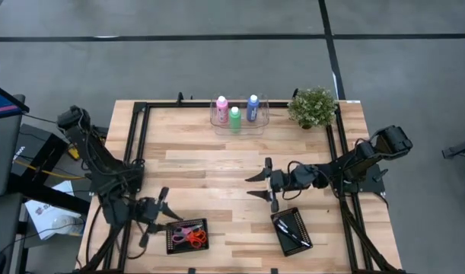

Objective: Pick & Place Paint Supplies
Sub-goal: Return to Home Position

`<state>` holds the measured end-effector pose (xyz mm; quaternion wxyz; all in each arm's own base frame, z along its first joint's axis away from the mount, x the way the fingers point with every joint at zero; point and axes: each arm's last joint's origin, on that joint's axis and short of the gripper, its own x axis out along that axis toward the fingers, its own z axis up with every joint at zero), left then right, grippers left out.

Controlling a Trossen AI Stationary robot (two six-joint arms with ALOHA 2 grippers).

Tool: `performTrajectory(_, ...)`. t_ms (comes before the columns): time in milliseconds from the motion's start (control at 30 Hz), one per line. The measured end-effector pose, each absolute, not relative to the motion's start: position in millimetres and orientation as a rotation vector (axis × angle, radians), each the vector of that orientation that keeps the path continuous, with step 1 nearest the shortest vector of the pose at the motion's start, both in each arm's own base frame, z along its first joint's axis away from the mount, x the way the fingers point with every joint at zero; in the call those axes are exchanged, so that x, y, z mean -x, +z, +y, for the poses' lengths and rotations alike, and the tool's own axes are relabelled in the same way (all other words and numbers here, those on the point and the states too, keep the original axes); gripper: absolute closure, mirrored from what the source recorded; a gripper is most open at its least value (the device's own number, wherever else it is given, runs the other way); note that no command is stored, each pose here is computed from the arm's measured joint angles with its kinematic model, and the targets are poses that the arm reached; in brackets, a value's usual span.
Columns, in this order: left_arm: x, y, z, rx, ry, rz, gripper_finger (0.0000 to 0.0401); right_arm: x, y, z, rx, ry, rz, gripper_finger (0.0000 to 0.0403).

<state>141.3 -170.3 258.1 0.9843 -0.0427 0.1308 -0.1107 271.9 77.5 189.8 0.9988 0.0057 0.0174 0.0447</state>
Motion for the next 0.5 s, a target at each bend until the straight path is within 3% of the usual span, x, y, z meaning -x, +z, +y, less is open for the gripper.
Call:
performTrajectory(167, -144.9, 270.6, -169.7, 0.01, -0.418, 0.184, 0.0285, -270.5, 191.9, 80.3, -0.177, 0.123, 0.038, 0.0229)
performTrajectory(300, -156.3, 273.7, -162.5, -0.035, -0.541, 0.157, 0.0284, -264.6, 201.7, 83.6, -0.132, 0.283, 0.033, 0.0231)
performTrajectory(500, -173.4, 259.9, -136.4, -0.064, -0.538, 0.138, 0.0285, -227.0, 244.7, 85.4, 0.019, 0.245, -0.004, 0.023)
